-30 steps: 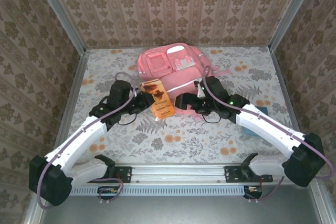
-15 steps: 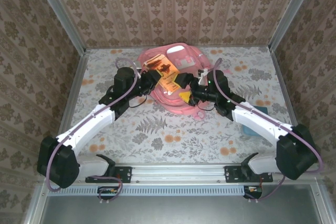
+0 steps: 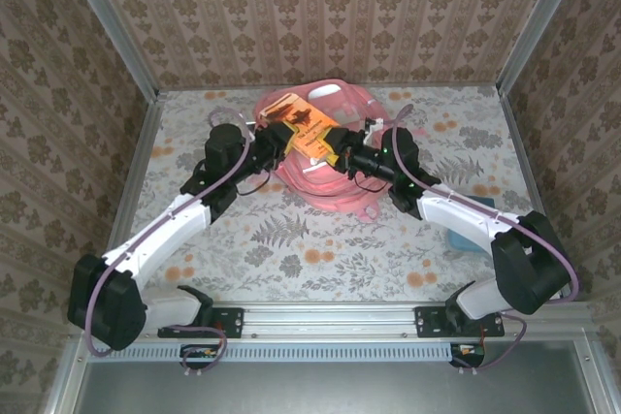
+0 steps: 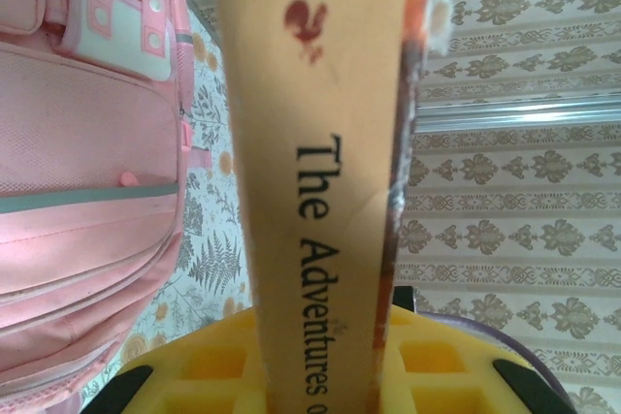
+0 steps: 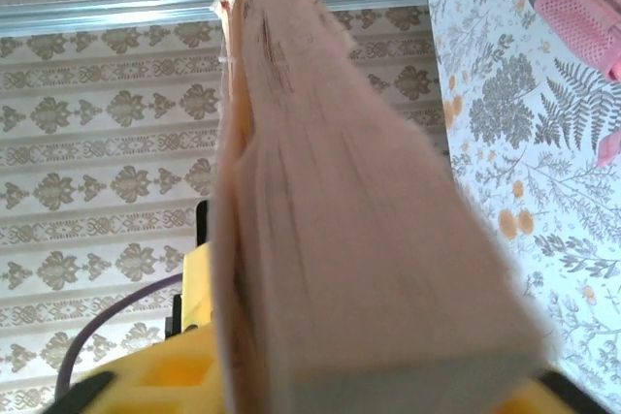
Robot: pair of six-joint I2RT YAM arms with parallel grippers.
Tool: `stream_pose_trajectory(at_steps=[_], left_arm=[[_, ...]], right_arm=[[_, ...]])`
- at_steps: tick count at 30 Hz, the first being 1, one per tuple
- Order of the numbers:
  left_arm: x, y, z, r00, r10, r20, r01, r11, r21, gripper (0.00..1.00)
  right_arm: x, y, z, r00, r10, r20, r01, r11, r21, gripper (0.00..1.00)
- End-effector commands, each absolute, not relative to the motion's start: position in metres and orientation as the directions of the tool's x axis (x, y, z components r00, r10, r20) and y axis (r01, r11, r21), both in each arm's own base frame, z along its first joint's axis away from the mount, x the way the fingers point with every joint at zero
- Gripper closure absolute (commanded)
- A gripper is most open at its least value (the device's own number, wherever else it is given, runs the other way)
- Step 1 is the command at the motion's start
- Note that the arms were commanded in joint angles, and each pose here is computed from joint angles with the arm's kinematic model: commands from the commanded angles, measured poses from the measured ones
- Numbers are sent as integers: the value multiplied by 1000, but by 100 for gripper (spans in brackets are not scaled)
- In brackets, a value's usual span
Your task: Pack the student bag
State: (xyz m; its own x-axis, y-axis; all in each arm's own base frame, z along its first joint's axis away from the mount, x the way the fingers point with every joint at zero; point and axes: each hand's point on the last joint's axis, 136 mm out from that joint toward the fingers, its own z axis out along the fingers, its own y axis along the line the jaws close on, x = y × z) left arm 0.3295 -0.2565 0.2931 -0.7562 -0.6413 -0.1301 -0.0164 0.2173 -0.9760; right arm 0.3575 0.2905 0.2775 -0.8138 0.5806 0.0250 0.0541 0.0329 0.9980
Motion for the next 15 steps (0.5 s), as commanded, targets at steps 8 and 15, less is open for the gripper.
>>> stream_pose_trajectory(at_steps=[8,15], left_arm=[[310,-243,270,-782,-528,-330,16,513,-858,13],[303,-258,249,-794,-205,-573,238,762,-603,0]], right_arm=[[334,247,285,-741,638,-212,-6,308,951,79],[314,193,258,-709,603,-365,76,580,811,77]])
